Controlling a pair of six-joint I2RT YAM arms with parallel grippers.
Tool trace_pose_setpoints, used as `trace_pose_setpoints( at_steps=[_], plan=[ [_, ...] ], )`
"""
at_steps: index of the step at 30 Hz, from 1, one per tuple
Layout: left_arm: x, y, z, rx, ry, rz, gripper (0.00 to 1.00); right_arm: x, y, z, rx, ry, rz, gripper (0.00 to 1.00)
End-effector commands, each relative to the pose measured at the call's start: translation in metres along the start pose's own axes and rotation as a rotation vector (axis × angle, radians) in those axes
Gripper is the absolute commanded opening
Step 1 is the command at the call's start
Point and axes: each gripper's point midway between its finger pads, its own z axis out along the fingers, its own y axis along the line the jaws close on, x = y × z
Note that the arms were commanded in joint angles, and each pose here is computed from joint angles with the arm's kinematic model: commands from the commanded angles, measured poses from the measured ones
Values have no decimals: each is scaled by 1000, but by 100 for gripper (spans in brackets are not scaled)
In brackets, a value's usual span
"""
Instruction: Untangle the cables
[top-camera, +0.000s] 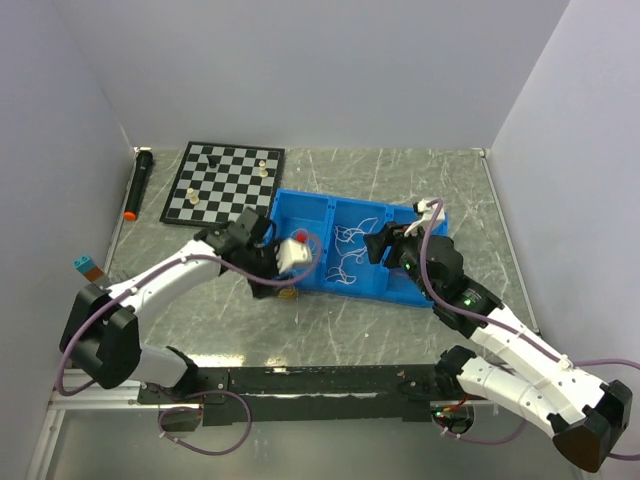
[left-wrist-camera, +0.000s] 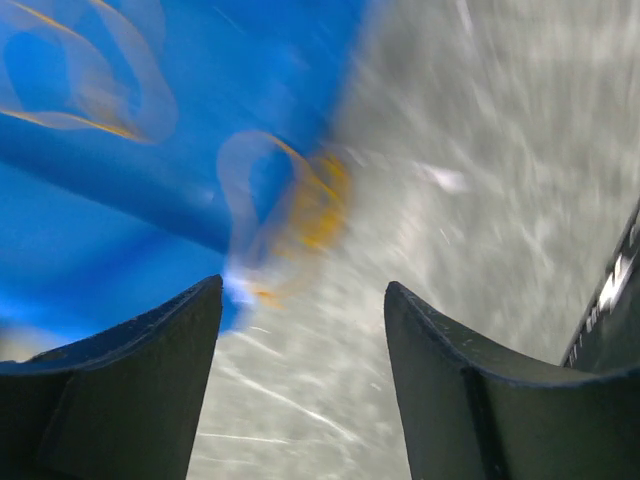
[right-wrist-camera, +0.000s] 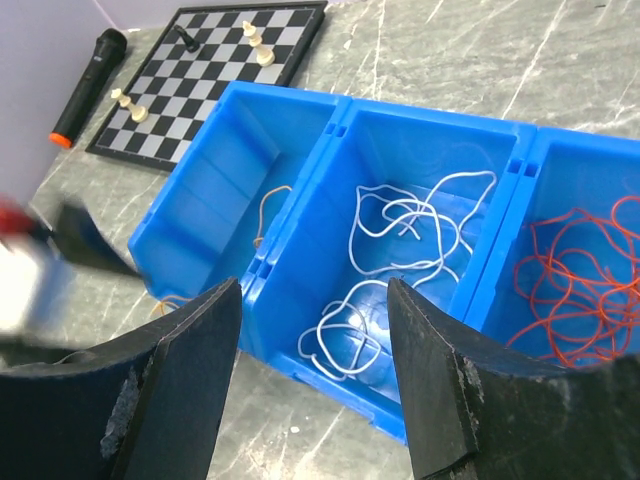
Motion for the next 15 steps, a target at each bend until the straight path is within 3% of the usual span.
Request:
trace_pose_setpoints(
  at_steps=[1,6,10,15],
  plan=[
    [19,-11,10,-12,7,148,67,-2,-2,-6,-7,-16,10,67],
    [26,-12,22,-64,-23,181,67,6,-5,-8,-5,-5,21,66],
    [8,13,24,-198,-85,167,64,12,-4,-7,-16,7,34,65],
    [9,-2,41,-124,-66,130,64,13,-4,-8,-17,2,42,64]
  ],
)
